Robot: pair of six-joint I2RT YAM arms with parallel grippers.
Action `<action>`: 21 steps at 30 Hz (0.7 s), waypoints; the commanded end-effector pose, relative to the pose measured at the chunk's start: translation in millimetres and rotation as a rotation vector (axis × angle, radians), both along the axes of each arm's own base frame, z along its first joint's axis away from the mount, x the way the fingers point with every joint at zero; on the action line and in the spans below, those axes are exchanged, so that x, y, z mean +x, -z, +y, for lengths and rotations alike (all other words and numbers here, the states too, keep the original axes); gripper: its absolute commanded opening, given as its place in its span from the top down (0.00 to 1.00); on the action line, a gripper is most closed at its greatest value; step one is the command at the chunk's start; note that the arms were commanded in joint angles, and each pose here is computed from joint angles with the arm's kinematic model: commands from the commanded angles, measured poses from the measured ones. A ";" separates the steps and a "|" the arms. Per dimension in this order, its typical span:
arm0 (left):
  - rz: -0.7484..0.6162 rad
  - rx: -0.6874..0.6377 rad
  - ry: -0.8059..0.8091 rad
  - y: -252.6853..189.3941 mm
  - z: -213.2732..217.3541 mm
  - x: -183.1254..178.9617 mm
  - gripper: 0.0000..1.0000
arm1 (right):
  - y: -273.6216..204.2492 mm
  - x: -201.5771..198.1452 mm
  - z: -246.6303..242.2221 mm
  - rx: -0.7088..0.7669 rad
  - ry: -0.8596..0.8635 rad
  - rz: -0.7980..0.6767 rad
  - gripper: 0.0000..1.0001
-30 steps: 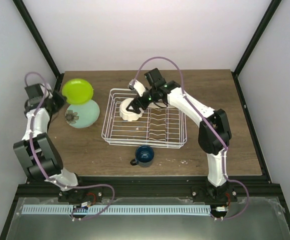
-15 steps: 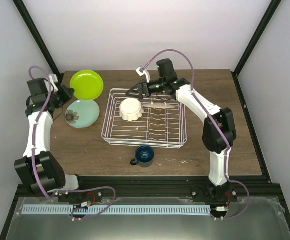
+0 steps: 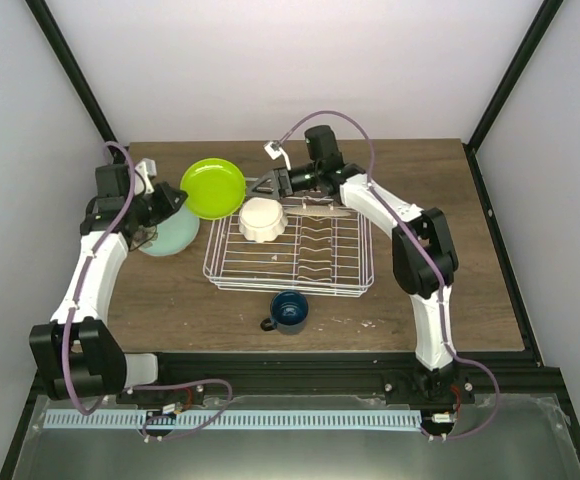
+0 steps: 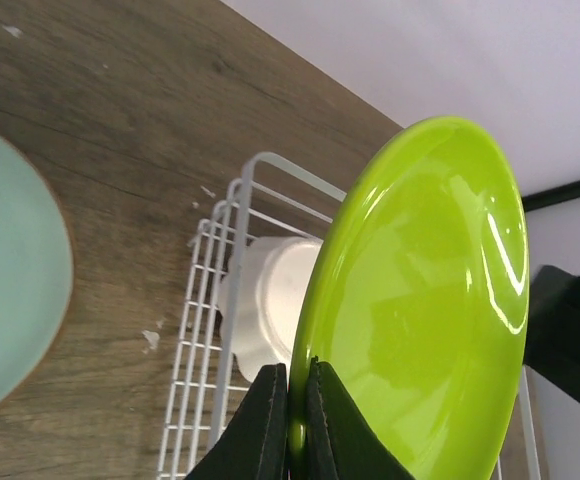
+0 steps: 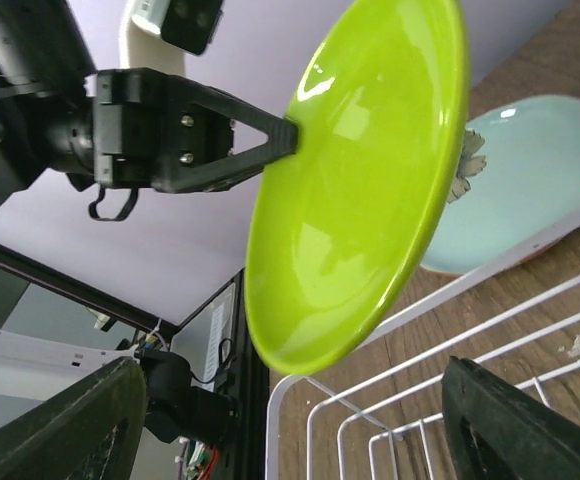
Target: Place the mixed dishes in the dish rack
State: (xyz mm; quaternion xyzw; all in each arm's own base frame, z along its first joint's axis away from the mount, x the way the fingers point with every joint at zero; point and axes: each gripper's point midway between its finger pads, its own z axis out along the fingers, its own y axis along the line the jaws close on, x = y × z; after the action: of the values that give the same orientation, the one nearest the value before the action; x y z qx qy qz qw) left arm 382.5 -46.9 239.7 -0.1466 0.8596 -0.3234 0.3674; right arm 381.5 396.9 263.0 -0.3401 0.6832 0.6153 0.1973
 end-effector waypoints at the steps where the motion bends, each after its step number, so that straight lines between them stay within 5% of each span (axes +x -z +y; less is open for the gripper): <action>1: -0.029 -0.018 0.047 -10.9 -23.0 -0.6 1.00 | 2.4 0.4 11.1 -0.002 -0.017 0.020 0.19; 10: -0.019 -0.039 0.118 -7.0 -49.6 5.1 1.00 | 4.8 6.6 27.7 -0.016 -0.014 -0.016 0.34; 15: -0.015 -0.054 0.133 -2.8 -54.1 7.5 1.00 | -3.6 5.3 27.7 -0.002 -0.019 -0.061 0.65; 21: -0.018 -0.063 0.145 -1.5 -57.2 10.9 0.96 | -2.3 3.3 27.0 -0.008 -0.027 -0.058 0.83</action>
State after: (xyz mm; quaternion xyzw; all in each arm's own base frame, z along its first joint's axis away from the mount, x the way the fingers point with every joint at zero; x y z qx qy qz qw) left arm 384.0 -99.8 234.1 -0.0910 0.8625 -0.3635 0.3400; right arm 400.0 414.9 235.6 -0.3185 0.7169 0.5906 0.1891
